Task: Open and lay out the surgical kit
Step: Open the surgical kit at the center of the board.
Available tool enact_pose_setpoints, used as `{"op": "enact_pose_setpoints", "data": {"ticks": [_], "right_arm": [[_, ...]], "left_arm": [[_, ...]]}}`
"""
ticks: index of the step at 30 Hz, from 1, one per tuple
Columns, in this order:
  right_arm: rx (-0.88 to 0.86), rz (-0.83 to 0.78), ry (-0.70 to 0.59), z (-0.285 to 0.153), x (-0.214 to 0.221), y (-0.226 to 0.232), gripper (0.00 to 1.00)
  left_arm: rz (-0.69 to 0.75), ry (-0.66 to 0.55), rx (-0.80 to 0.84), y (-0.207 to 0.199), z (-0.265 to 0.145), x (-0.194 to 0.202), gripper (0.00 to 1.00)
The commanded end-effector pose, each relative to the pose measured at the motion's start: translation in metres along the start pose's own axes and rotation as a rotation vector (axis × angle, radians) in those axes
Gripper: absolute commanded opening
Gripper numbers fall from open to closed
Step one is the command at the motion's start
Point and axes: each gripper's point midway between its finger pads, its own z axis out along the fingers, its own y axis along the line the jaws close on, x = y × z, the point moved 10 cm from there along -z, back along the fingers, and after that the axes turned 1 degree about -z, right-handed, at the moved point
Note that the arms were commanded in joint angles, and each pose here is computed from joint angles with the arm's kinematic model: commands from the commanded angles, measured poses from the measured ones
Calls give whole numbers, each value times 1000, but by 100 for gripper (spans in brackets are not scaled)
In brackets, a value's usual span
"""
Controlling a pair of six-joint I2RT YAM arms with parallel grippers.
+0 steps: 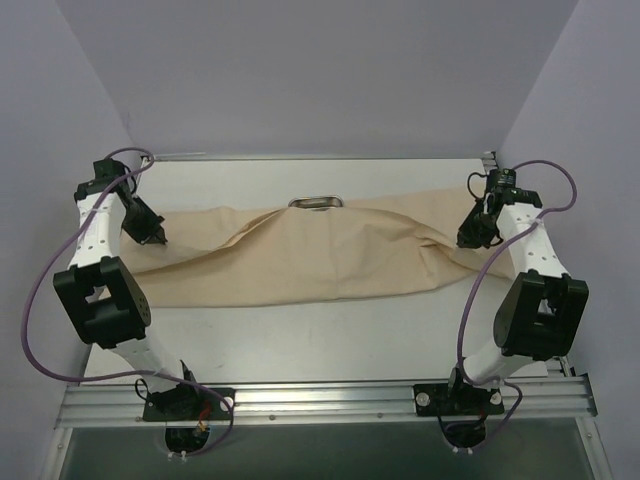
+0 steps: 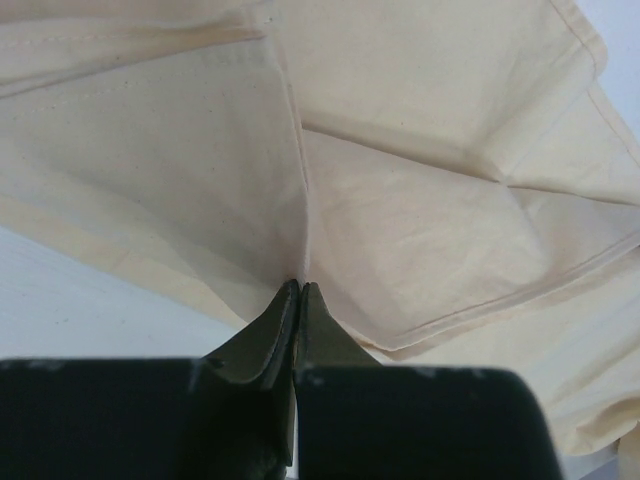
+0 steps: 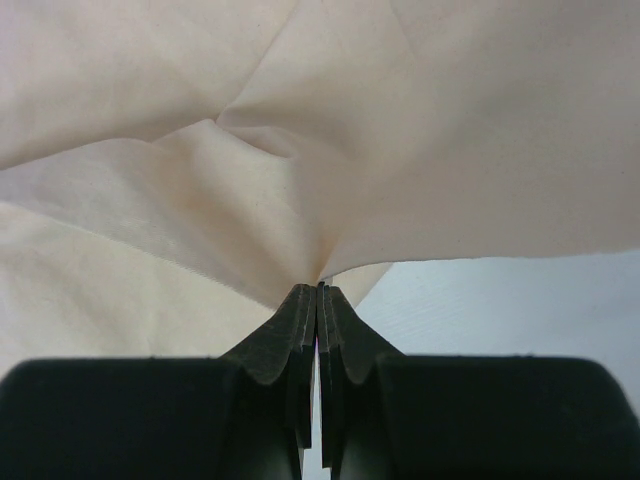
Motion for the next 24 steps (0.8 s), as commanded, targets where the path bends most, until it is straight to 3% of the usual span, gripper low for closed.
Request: {"op": "enact_pose_setpoints", "data": {"ticks": [1, 14, 24], "right_arm": [[28, -17, -21, 0, -7, 0, 0], [23, -29, -13, 29, -48, 22, 0], [34, -47, 10, 69, -89, 46, 0]], "left_arm": [[14, -32, 28, -3, 8, -16, 2], [-8, -117, 73, -40, 38, -81, 2], [-32, -138, 3, -54, 77, -124, 2]]}}
